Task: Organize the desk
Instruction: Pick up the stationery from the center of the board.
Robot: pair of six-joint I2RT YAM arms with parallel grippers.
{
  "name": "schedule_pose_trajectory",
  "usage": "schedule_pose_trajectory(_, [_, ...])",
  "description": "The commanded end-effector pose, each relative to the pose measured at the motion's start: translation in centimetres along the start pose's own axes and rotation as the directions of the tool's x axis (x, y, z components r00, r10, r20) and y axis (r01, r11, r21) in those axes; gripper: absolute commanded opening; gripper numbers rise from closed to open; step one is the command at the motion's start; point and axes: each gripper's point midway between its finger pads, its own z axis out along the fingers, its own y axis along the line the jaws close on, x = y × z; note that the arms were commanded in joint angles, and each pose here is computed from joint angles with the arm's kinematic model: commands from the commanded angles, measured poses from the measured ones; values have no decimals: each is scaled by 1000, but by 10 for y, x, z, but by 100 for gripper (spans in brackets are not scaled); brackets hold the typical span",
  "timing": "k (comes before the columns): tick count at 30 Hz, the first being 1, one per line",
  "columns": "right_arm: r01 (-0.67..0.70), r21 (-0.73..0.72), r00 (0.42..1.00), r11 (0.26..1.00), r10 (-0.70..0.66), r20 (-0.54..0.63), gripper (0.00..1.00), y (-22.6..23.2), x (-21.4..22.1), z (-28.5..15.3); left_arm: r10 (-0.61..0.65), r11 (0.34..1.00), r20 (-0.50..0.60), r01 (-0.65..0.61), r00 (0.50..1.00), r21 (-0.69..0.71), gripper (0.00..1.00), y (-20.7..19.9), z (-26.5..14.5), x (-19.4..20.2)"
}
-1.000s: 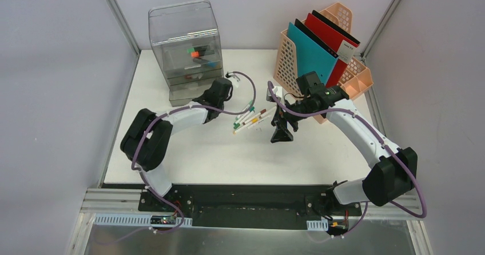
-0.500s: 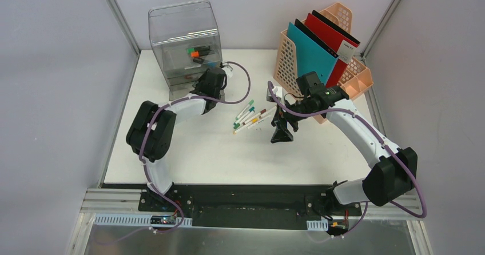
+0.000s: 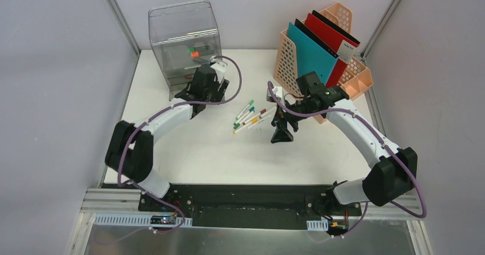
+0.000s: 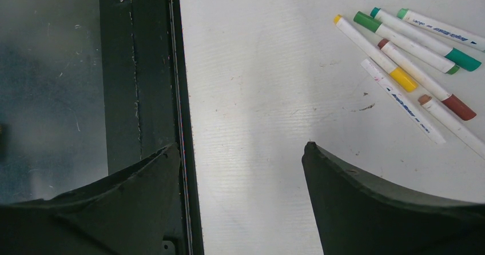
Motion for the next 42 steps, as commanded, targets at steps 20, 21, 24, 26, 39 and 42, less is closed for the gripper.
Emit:
schedule_pose_trajectory(20, [501,-93,866,861,-497,62,99,4,18,9,-429,788,199,257,881,560,99,-23,-212,-59])
schedule_pose_trajectory(21, [495,-127,869,860,-494,42,99,3,23,10,-400,809,199,242,895,536,99,-20,-210,-52])
schedule_pose_trajectory(24, [549,-173,829,818,-559,-13,99,-16,31,15,-357,853,212,225,910,471,99,-11,-205,-38])
schedule_pose_trajectory(26, [589,-151,796,794,-602,-56,99,-37,31,18,-341,867,220,216,914,449,99,-9,-200,-30])
schedule_pose_trajectory(39, [570,-118,761,813,-577,-296,98,-141,23,30,-343,855,209,213,916,474,99,-14,-204,-21])
schedule_pose_trajectory(42, [526,-121,783,842,-535,-316,92,-152,28,38,-346,856,216,213,913,470,99,-13,-206,-21])
